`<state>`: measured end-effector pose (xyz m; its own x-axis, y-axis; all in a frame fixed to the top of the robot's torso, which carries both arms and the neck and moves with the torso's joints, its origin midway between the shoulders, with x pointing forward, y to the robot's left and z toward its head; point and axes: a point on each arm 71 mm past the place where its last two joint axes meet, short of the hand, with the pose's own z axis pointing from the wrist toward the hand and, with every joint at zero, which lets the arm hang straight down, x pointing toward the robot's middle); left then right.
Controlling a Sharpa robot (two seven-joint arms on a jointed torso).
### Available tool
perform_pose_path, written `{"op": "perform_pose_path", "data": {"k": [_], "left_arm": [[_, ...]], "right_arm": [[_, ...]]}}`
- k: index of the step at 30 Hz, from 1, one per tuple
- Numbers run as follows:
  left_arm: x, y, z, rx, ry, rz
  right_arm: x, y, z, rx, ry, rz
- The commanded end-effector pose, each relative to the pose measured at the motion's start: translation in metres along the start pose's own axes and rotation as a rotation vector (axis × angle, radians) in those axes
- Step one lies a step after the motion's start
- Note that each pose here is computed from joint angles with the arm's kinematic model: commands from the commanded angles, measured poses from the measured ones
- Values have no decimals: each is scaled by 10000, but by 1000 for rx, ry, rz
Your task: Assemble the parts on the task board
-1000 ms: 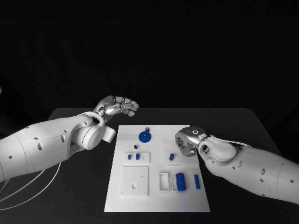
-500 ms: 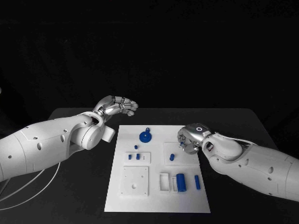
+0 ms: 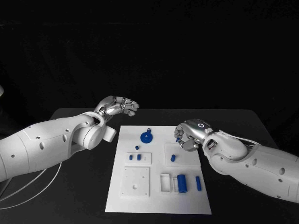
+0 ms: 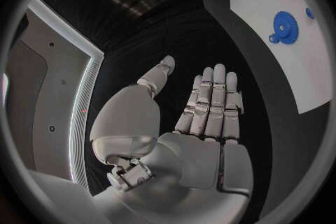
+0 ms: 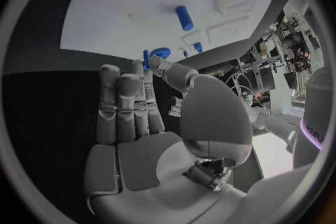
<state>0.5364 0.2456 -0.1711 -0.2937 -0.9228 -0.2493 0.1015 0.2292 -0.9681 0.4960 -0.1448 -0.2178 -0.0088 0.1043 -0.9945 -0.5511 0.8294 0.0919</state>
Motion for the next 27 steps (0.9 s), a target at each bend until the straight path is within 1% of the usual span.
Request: {"op": "perform_pose_path", "data": {"k": [1, 5, 10, 13, 16, 21, 24, 27], "left_arm": [[4, -20, 14, 19, -10, -6], [10, -17, 34, 19, -12, -5], [18, -10, 65, 16, -16, -2], [32, -11, 80, 17, -15, -2], [41, -12, 93, 18, -17, -2], [60, -14, 113, 18, -16, -1], [78, -18, 121, 19, -13, -2], [97, -22, 134, 22, -12, -3]], "right_arm": [[-49, 125, 13, -14, -42, 71], [-45, 347, 63, -62, -24, 90], [0, 671, 144, -147, 12, 74], [75, 817, 159, -183, 27, 58], [159, 895, 159, -201, 50, 45], [351, 1058, 121, -232, 97, -1], [436, 1144, 96, -245, 121, -9], [493, 1223, 83, -259, 131, -21]]}}
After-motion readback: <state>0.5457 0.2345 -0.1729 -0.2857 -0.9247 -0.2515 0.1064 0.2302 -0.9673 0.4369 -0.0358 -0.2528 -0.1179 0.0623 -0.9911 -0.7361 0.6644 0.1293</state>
